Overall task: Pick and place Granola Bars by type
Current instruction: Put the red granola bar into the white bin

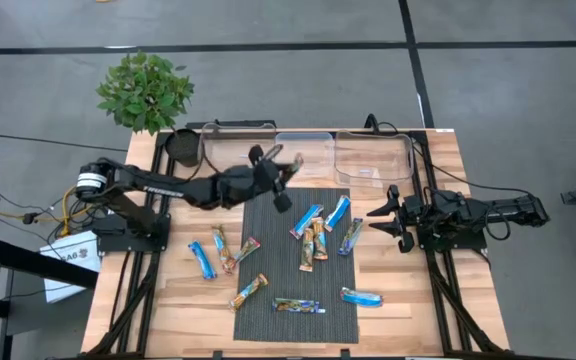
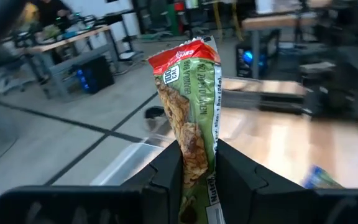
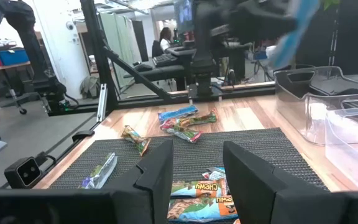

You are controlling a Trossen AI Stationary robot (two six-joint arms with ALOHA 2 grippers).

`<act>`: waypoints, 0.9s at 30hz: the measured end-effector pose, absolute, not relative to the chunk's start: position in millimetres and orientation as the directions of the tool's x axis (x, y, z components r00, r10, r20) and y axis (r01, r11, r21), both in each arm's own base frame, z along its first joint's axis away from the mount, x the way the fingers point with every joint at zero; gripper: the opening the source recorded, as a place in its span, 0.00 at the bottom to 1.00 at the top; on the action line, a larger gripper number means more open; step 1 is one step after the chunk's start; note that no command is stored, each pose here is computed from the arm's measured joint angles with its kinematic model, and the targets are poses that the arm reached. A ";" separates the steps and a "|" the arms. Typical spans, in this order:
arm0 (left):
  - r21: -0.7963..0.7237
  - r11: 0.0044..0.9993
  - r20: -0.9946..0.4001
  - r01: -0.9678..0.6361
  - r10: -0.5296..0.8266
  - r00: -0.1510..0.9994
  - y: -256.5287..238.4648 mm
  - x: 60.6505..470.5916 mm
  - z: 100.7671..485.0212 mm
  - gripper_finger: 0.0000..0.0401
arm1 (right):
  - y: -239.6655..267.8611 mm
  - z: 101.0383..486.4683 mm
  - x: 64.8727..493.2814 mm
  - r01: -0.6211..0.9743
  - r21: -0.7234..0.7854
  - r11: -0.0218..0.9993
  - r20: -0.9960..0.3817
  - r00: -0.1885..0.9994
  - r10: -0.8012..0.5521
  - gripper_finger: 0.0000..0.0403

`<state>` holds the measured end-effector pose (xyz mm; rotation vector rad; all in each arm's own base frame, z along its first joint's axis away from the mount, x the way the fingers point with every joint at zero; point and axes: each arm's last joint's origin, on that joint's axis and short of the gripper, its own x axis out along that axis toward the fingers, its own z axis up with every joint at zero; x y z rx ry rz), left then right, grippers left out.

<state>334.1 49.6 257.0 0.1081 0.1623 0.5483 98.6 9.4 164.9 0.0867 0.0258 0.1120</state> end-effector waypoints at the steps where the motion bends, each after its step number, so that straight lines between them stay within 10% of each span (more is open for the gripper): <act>1: 0.135 0.841 -0.125 -0.524 0.539 0.833 57.4 333.0 257.0 0.19 | 9.4 164.9 98.6 -0.110 0.088 0.990 -0.021 0.993 0.113 0.33; 27: 0.044 0.721 -0.077 -0.691 0.692 0.717 133.1 311.7 262.1 0.19 | 9.4 165.0 98.5 -0.111 0.088 0.990 -0.020 0.993 0.113 0.33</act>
